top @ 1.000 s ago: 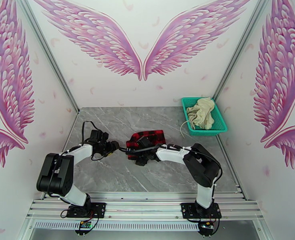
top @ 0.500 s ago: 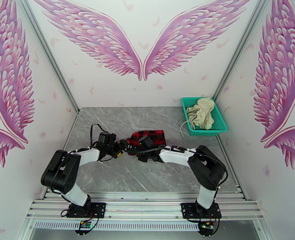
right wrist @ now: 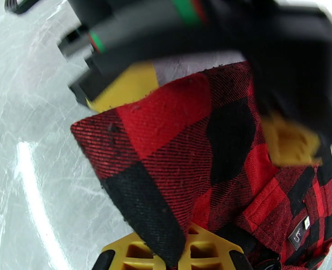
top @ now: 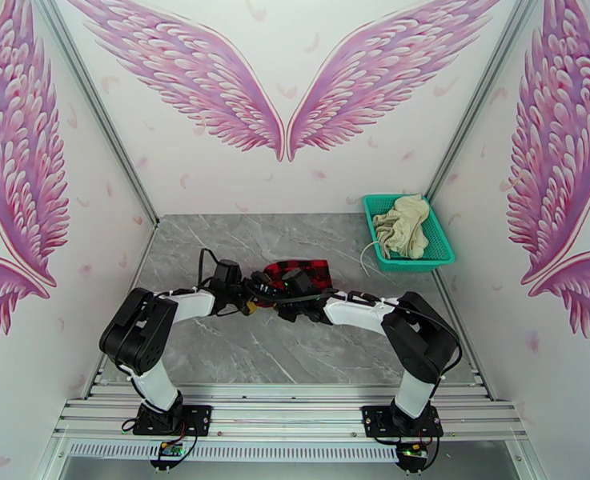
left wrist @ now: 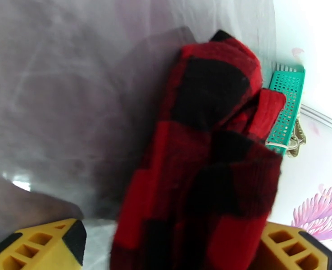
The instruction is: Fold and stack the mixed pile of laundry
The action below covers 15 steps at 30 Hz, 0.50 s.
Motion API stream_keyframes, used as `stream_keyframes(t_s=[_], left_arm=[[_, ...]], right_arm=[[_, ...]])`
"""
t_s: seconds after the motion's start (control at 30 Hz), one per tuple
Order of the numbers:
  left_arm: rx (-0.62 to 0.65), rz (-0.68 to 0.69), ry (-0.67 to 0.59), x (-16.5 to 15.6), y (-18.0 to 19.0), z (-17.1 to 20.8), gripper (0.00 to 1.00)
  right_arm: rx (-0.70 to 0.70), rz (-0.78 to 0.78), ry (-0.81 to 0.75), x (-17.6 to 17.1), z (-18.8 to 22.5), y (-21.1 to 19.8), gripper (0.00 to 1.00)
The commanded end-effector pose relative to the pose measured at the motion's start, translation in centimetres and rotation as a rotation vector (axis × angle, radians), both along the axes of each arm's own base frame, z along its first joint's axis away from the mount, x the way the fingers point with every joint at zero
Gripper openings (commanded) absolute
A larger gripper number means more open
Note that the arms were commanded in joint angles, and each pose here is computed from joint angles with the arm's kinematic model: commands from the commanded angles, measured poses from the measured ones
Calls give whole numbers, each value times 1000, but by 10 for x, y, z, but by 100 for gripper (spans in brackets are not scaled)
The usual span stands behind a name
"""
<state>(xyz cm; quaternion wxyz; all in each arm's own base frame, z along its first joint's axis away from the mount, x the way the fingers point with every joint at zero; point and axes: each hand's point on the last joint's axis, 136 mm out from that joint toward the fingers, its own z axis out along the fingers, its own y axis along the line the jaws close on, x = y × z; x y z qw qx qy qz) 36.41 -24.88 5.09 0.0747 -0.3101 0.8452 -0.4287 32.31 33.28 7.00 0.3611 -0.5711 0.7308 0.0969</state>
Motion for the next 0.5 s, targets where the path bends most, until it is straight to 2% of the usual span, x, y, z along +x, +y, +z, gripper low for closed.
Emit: stream_keyframes(t_s=[0.0, 0.07, 0.1, 0.2, 0.27, 0.3, 0.37, 0.47], left_arm=[[-32, 34, 4, 12, -13, 5, 83], [-29, 37, -4, 16, -12, 4, 70], [-20, 32, -15, 20, -12, 4, 59], [78, -9, -40, 28, -5, -3, 22], [168, -45, -61, 36, 6, -10, 4], [212, -68, -75, 41, 11, -12, 0], [316, -103, -90, 52, 29, -16, 0], [541, -165, -132, 78, 68, -5, 0]], right_arm=[[56, -2, -22, 5, 16, 4, 2], [63, -5, -21, 6, 17, 6, 3], [64, -7, -21, 6, 18, 6, 7], [70, -25, -8, 4, 24, 3, 35], [95, -54, -6, 2, 35, -2, 46], [118, -77, -10, 0, 44, -5, 51], [165, -129, -16, -2, 63, -15, 56], [216, -243, -56, 1, 92, -38, 60]])
